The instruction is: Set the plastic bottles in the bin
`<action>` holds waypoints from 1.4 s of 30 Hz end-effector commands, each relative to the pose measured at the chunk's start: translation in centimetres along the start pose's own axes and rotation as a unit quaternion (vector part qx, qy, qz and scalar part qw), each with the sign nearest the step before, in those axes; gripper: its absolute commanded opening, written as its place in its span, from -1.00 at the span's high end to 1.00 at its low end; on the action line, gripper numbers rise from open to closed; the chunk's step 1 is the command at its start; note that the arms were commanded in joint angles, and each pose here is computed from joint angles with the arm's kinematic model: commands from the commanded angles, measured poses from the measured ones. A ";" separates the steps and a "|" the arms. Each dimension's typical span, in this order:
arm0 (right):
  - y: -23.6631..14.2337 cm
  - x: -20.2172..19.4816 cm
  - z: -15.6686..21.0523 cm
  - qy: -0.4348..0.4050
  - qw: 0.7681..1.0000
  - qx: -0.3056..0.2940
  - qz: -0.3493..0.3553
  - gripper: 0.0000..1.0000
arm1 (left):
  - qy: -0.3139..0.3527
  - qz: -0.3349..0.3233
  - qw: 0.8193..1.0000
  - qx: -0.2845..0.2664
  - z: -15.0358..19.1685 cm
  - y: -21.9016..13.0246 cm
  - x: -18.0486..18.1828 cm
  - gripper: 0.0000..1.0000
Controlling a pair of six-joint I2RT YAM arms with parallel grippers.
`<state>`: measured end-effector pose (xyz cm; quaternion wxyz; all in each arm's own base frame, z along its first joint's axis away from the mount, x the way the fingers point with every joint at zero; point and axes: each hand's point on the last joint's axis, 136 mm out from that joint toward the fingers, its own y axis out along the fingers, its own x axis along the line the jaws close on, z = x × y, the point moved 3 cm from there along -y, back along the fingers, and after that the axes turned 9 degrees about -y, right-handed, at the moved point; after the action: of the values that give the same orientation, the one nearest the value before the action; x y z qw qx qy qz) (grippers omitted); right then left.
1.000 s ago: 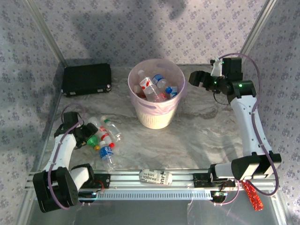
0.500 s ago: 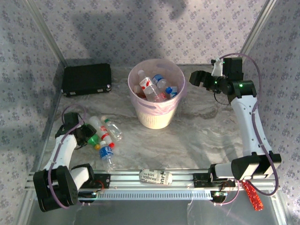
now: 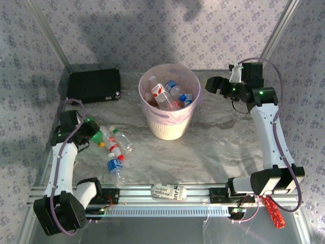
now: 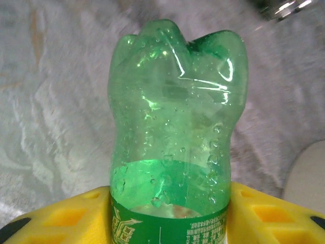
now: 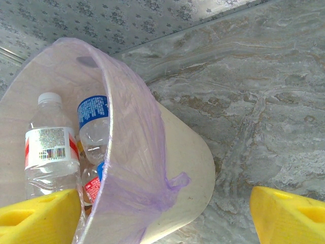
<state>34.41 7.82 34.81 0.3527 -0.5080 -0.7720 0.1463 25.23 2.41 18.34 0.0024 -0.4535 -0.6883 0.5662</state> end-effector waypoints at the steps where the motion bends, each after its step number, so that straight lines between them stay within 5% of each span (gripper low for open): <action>1: -0.3 0.3 -0.6 -0.007 1.000 -0.007 0.000 -0.76 | 0.028 0.054 0.998 -0.001 -1.3 -3.0 -3.9 0.05; 13: -0.5 1.2 -0.1 -0.005 1.000 -0.003 0.000 -0.75 | 0.184 0.221 0.958 -0.012 -1.6 -10.0 -21.7 0.39; 23: 0.9 1.9 -0.2 0.002 1.000 -0.001 -0.010 -0.75 | 0.324 0.310 0.892 0.052 6.6 -13.7 -33.5 0.39; 29: 3.0 3.5 0.1 -0.005 0.999 0.021 -0.042 -0.49 | 0.351 0.335 0.867 0.110 11.8 -12.6 -36.5 0.39; 42: 5.8 3.7 1.5 0.007 0.996 0.051 -0.074 -0.02 | 0.350 0.320 0.867 0.155 15.6 -8.4 -37.0 0.15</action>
<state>36.35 13.30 32.01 0.3883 -0.4462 -0.7902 0.1602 33.78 -31.59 38.23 0.1407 -0.8060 -0.3763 0.4347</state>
